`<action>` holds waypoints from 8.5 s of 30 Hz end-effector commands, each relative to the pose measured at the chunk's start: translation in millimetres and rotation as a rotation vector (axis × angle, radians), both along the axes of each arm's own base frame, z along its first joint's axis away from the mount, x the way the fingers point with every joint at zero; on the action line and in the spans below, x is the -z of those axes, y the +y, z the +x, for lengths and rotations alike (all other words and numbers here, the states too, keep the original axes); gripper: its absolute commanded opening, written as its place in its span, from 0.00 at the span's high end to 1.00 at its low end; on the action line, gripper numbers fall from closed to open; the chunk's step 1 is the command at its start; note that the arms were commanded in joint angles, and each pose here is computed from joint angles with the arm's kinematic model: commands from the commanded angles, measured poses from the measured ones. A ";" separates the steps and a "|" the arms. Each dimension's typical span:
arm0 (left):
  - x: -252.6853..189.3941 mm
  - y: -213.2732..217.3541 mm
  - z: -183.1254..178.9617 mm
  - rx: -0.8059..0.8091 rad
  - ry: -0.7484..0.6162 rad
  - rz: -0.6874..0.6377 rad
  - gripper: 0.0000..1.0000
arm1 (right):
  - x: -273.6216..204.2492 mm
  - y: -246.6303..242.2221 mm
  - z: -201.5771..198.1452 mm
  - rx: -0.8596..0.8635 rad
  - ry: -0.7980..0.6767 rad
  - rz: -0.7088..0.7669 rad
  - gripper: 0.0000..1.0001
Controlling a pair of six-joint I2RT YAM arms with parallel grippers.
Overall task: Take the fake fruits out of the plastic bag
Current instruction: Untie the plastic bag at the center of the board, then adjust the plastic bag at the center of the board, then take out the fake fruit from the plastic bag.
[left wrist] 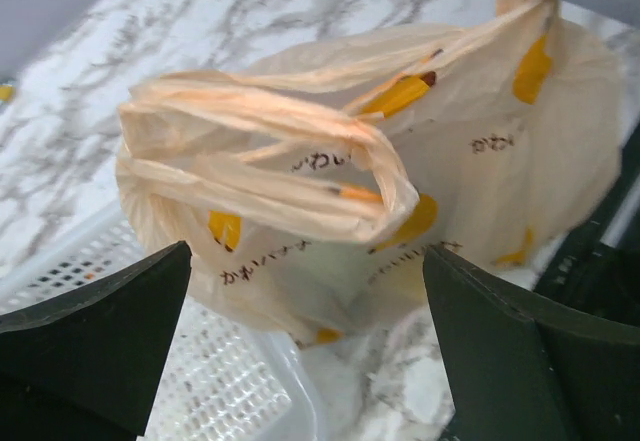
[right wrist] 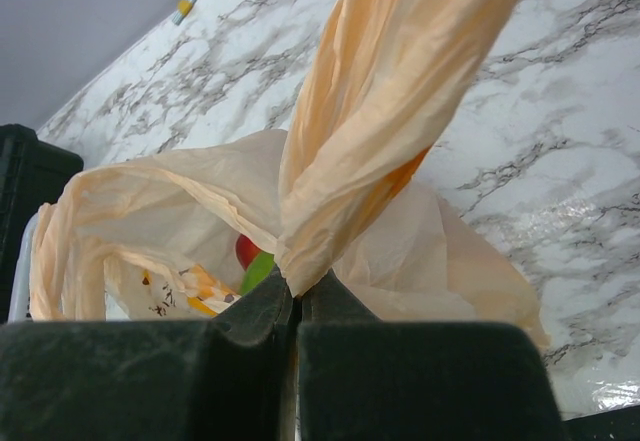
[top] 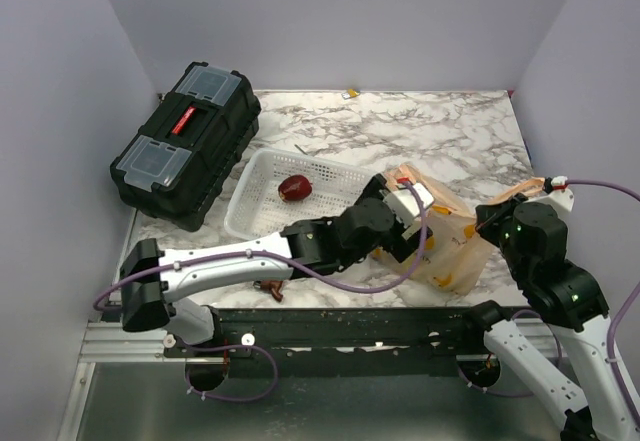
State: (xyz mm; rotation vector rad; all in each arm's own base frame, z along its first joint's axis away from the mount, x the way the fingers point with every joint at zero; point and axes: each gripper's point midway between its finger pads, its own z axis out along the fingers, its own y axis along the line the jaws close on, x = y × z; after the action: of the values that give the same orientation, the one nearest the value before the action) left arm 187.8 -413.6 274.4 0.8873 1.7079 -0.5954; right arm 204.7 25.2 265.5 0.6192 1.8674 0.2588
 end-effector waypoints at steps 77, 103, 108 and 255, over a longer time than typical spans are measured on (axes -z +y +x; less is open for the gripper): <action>-0.7 21.2 26.6 -0.091 0.764 -0.258 1.00 | -15.8 73.8 35.9 -0.576 0.203 0.105 0.41; 52.6 46.8 4.9 -0.147 0.786 -0.313 1.00 | 39.5 83.5 10.6 -0.508 0.209 0.295 0.43; 56.5 40.8 0.4 -0.134 0.785 -0.298 1.00 | 17.9 103.9 13.8 -0.663 0.165 0.320 0.43; 62.3 36.3 -15.6 0.161 0.649 0.099 0.97 | 134.2 55.0 94.8 -0.141 0.269 -0.035 0.27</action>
State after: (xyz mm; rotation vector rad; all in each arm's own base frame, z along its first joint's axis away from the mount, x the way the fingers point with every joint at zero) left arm 180.1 -376.5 204.6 0.9004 2.3225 -1.0046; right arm 281.8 94.1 127.8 0.3671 2.3046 0.2990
